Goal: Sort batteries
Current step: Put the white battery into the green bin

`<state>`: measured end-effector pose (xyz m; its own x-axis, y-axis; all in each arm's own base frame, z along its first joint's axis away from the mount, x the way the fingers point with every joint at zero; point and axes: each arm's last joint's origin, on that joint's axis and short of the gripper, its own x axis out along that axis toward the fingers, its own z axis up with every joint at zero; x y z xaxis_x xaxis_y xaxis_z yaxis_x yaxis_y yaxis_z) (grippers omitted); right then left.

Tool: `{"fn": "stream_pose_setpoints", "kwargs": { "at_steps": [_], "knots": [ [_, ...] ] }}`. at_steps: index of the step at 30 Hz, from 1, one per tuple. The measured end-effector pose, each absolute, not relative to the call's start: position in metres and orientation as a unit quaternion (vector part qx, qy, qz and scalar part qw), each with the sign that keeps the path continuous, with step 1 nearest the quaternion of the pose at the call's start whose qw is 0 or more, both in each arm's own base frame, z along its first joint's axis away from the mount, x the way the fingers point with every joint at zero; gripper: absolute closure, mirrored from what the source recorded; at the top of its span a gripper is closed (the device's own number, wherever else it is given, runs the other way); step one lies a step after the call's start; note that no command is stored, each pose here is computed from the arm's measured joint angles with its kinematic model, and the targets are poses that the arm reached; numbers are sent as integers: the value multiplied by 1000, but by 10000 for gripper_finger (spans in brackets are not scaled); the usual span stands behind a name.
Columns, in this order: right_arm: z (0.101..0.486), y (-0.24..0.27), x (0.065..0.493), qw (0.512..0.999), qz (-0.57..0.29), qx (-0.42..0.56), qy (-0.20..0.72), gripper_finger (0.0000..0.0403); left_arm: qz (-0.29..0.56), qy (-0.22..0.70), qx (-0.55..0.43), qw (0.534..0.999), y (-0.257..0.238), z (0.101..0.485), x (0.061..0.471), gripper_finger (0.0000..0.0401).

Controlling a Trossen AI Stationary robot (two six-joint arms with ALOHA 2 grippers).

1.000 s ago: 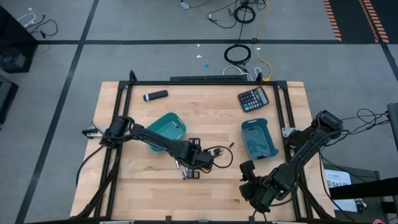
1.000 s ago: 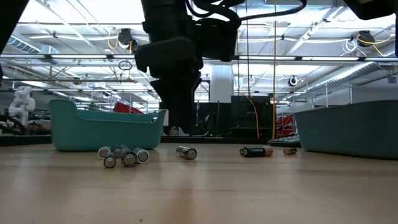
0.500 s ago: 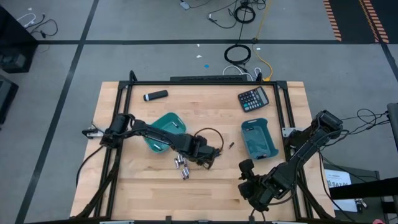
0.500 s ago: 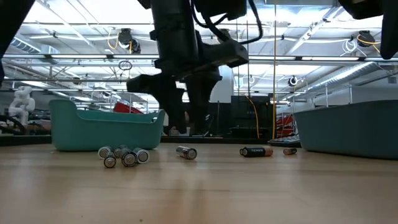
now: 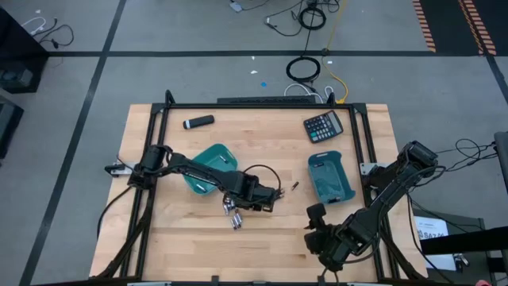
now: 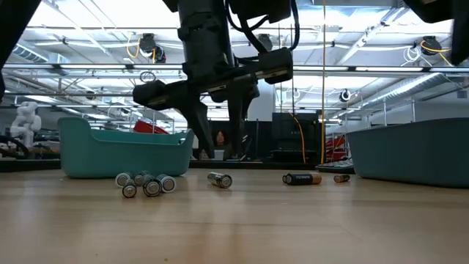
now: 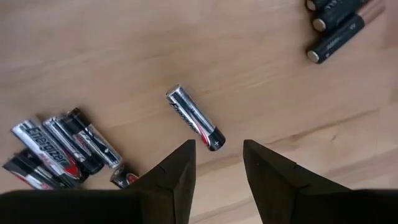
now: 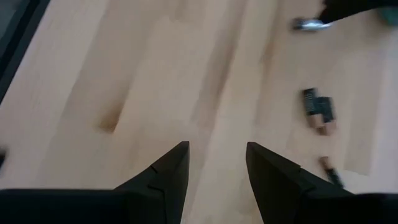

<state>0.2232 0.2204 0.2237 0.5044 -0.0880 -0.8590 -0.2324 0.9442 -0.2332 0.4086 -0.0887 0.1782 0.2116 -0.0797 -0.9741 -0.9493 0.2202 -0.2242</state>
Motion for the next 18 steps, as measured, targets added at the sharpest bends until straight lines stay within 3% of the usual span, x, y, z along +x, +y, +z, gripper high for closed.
{"fn": "stream_pose_setpoints", "kwargs": {
  "at_steps": [8, 18],
  "knots": [
    [227, 212, 224, 858, -29, -140, 493, 252, 406, 483, -546, 551, -89, 178, 408, 257],
    [218, 229, 198, 846, 11, -186, 499, 252, 464, 440, -567, 520, -82, 178, 406, 257]
  ]
}}
